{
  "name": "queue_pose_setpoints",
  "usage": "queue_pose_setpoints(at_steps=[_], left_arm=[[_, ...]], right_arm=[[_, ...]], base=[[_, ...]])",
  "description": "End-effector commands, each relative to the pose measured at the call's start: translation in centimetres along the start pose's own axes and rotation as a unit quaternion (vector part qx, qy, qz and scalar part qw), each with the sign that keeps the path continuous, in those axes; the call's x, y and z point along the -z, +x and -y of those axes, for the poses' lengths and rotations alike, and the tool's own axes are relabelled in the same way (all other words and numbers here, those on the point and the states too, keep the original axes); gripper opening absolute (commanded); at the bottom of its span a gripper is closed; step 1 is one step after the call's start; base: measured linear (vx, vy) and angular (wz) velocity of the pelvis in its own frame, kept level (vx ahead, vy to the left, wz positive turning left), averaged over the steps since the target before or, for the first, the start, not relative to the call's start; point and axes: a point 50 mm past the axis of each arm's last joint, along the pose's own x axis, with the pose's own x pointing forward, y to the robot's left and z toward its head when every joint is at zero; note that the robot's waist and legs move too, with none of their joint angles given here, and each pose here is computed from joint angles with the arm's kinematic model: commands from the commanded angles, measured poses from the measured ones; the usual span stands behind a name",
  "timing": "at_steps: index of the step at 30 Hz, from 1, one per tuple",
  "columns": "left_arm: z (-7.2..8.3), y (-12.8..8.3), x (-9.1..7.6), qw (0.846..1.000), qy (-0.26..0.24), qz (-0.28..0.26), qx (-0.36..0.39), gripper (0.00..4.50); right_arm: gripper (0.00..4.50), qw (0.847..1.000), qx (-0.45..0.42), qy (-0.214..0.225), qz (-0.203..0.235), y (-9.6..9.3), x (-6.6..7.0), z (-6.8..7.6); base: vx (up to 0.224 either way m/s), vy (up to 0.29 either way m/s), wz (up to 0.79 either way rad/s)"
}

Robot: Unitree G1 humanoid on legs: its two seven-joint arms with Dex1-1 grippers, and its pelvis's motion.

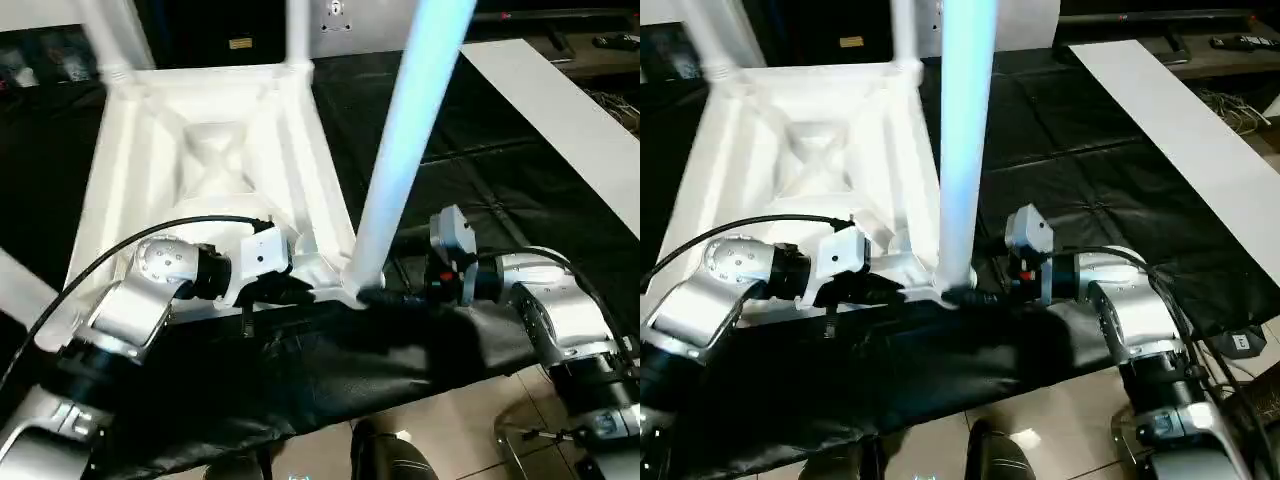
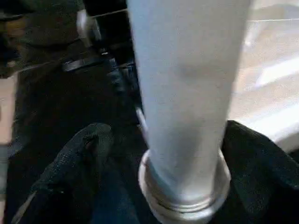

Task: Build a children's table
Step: Rotate leg to tighten

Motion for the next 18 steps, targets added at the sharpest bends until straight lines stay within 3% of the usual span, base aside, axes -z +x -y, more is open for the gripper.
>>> queue_pose_setpoints(at_steps=[1, 6, 18], left_arm=[[0.67, 0.91, -0.82, 0.997, 0.034, 0.008, 0.068, 0.0], [0.73, 1.02, -0.88, 0.995, 0.04, 0.01, 0.088, 0.0], [0.41, 0.92, -0.59, 0.995, 0.045, 0.005, 0.09, 0.0]], right_arm=[[3.55, 0.999, -0.037, -0.017, -0.002, -0.07, -0.42, 0.03], [3.25, 0.998, -0.054, -0.015, -0.005, 0.04, -0.43, 0.31], [2.09, 0.996, -0.092, -0.013, -0.009, 0.53, -0.13, 0.15]], base=[[0.0, 0.0, 0.0], [0.0, 0.0, 0.0], [0.0, 0.0, 0.0]])
